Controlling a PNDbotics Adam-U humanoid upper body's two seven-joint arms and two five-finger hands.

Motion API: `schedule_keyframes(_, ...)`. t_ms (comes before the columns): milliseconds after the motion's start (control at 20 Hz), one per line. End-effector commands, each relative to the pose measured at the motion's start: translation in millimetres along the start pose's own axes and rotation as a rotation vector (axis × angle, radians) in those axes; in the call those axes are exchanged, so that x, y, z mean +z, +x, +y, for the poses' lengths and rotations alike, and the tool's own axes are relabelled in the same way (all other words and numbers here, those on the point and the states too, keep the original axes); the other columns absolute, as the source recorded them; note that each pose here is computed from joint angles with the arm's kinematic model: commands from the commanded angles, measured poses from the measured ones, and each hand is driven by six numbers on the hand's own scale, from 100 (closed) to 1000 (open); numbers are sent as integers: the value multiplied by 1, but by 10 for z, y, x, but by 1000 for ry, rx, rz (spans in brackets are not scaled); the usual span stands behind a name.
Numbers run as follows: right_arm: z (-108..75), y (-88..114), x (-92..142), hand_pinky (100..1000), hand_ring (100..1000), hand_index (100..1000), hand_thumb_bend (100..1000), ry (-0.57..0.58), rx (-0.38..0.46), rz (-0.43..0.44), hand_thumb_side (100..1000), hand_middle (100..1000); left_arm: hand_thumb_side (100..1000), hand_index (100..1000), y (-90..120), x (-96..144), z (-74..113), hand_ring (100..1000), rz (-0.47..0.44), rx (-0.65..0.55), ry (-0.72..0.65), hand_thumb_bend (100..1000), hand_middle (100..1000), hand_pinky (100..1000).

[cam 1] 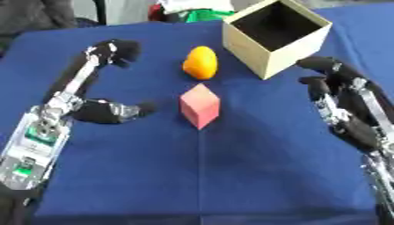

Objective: Pick up objects on the table and place them in the box.

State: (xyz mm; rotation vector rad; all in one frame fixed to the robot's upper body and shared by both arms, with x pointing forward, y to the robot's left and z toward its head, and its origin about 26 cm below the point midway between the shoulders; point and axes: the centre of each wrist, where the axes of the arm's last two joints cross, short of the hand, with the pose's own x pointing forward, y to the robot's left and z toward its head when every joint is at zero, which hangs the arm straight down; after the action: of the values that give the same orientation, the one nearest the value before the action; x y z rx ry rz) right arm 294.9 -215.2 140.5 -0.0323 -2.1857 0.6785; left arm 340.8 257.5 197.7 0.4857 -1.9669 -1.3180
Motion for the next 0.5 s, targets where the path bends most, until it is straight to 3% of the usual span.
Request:
schedule_keyframes(50,-57,45,-11,790,900,817,100,-7,12,-16,627,783,329,877,-25,-33,254,771,3,-150,-129,744,754,770)
schedule_keyframes(250,-66,50,-3,790,901,819,100,-15,13,-14,621,776,323,876,0,-196,434,773,-38,-274,-274,749,763,786)
schedule_keyframes(500,-75,66,-4,792,900,819,100,-17,14,-18,618,772,312,878,44,-508,449,774,-111,-370,-433,765,772,798)
